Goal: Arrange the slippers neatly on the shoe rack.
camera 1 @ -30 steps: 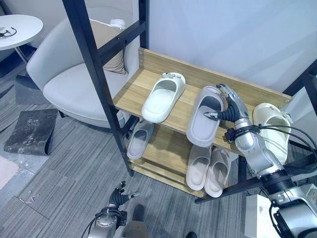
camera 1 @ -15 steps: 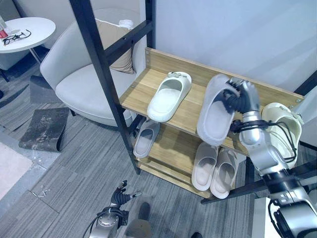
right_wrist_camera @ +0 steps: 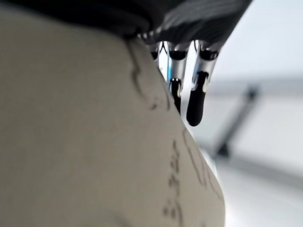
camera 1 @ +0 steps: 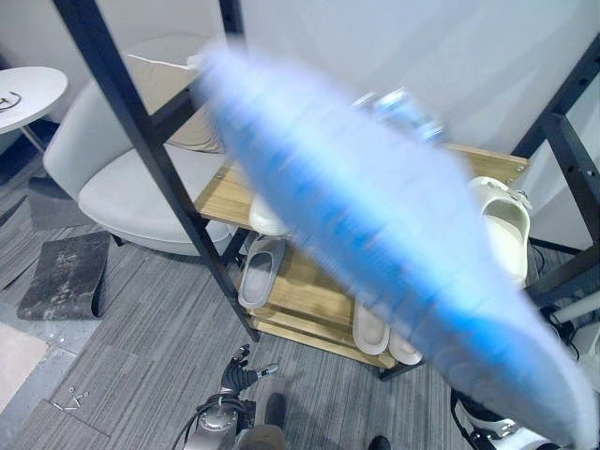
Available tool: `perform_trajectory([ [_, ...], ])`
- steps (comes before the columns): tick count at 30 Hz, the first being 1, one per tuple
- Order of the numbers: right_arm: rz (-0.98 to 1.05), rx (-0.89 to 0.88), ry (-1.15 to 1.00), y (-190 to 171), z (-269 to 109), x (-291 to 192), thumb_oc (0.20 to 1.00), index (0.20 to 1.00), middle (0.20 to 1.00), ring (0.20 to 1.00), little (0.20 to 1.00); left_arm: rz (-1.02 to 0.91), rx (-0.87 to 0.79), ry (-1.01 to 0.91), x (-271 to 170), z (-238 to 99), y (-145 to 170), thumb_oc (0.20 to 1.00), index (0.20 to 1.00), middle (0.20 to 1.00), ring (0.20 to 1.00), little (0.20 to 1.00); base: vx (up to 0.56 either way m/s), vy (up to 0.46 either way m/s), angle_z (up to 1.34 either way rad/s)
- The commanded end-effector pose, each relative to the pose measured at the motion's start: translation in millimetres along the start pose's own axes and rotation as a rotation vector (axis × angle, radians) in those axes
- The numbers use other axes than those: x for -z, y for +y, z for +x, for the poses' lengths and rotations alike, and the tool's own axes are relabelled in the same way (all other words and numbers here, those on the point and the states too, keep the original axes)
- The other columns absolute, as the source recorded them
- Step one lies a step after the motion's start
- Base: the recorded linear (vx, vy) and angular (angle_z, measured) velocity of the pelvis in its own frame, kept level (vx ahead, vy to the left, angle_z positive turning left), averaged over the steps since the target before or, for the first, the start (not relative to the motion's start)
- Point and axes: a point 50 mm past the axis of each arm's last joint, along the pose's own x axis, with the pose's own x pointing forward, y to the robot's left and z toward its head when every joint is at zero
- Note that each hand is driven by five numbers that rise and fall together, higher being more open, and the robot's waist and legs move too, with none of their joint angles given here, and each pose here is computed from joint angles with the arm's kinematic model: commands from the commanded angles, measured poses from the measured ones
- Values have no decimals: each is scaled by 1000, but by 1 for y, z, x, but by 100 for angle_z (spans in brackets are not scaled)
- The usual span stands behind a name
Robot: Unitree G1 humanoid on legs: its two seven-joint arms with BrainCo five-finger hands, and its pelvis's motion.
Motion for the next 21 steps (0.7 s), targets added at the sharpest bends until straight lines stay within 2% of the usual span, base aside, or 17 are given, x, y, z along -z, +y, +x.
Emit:
perform_trajectory([
  [1, -11, -163, -25, 20, 21, 5, 200, 200, 200, 200, 200, -9, -28, -85, -22, 9, -1, 1000, 1000, 1000, 1000, 1000, -24, -30, 15],
  [6, -126, -269, 175, 37, 4, 48, 200, 200, 200, 200, 200, -54, -57, -85, -20, 9, 0, 1000, 1000, 1000, 1000, 1000, -29, -17, 27],
  [11, -458, -358, 545, 36, -63, 115, 200, 200, 200, 200, 200, -109, -80, -75, -14, 6, 1, 1000, 1000, 1000, 1000, 1000, -37, -15, 15],
  [13, -603, -333, 669, 18, -92, 133, 200, 200, 200, 200, 200, -117, -83, -90, -16, 6, 2, 1000, 1000, 1000, 1000, 1000, -86, -38, 21],
  [16, -895, -232, 760, -29, -118, 140, 200, 200, 200, 200, 200, -168, -54, -222, -40, 3, 1, 1000, 1000, 1000, 1000, 1000, -180, 1, 18],
  [19, -1161, -96, 722, -73, -104, 137, 200, 200, 200, 200, 200, -181, -6, -348, -66, -2, -1, 1000, 1000, 1000, 1000, 1000, -232, 68, 22],
  [21, -1198, -77, 711, -79, -99, 136, 200, 200, 200, 200, 200, -179, 12, -366, -72, -2, -4, 1000, 1000, 1000, 1000, 1000, -97, 58, -4],
])
